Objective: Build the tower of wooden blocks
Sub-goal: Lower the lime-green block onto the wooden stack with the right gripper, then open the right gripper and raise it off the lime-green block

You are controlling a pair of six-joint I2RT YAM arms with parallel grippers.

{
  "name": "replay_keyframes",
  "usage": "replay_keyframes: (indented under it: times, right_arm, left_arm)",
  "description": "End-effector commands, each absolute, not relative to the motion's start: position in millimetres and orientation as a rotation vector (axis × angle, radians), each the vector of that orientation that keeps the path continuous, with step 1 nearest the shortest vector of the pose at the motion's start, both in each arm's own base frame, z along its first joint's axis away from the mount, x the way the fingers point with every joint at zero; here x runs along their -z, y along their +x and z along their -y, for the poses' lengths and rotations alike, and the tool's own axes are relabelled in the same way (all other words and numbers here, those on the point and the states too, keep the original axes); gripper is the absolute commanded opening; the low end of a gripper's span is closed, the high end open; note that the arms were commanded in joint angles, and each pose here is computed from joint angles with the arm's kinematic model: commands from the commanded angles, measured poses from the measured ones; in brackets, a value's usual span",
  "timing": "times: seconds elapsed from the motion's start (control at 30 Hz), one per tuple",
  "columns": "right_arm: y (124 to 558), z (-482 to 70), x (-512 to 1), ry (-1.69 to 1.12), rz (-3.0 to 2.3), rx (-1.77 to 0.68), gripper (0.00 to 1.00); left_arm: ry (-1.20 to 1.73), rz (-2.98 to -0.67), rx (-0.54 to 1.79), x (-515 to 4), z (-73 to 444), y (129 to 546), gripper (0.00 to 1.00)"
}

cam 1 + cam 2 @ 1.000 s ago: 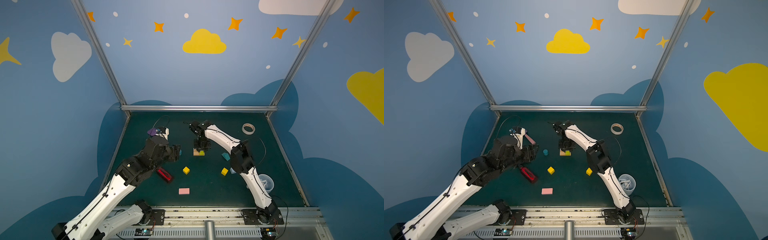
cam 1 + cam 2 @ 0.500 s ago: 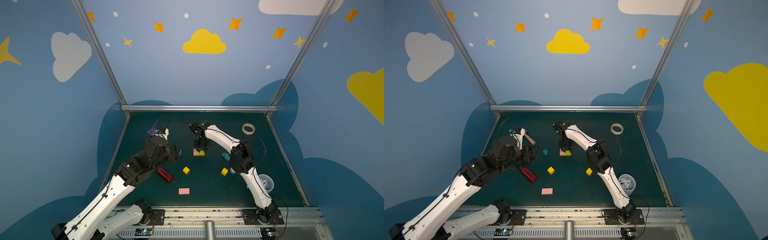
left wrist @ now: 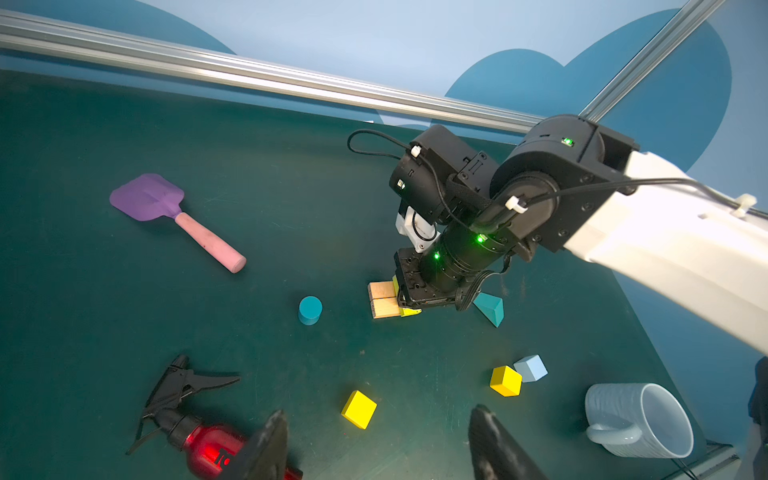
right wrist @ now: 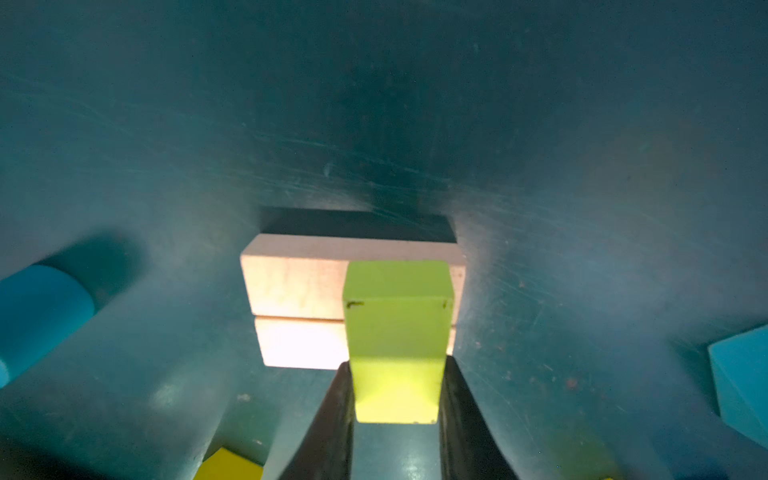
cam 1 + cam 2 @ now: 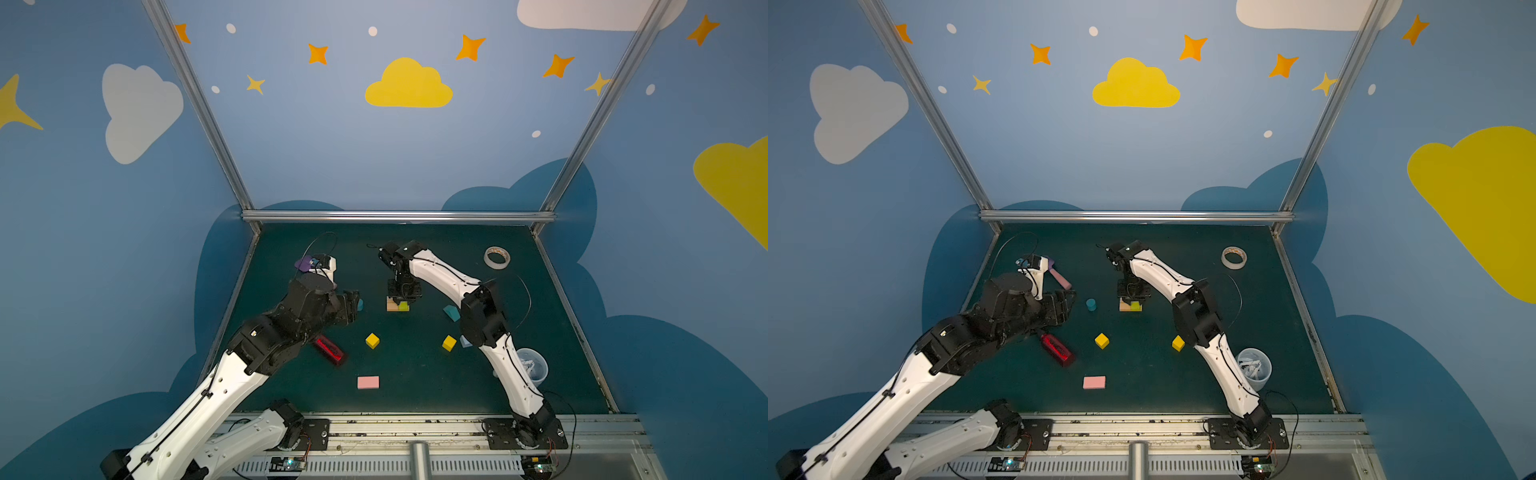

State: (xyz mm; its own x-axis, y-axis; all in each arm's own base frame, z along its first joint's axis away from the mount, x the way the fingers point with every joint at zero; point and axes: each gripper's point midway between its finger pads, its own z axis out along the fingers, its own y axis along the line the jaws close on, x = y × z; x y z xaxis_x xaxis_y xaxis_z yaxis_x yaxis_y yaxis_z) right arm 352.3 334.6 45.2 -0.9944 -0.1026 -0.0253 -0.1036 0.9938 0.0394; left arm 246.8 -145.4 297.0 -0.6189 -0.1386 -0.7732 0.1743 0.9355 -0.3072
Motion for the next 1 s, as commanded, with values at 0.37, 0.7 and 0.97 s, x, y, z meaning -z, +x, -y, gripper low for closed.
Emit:
replay_keyframes:
  times: [0.37,0.7,0.97]
  right_arm:
    - [353.9,-333.0,-44.0,-0.138,-3.122,-0.052,0.36]
    - [355.6,-332.2,-49.5,-0.133,-3.109,-0.056,0.43]
    - [360.2,-329.3,-87.7,-0.141,-3.037,-0.101,0.58]
  left_arm:
    - [0.003,-2.184,0.452,-299.0,140.8,244.4,0.69]
    - [0.008,-2.187,0.456,-299.3,141.3,243.6,0.69]
    - [0.073,-2.252,0.478,-286.1,147.6,234.1,0.68]
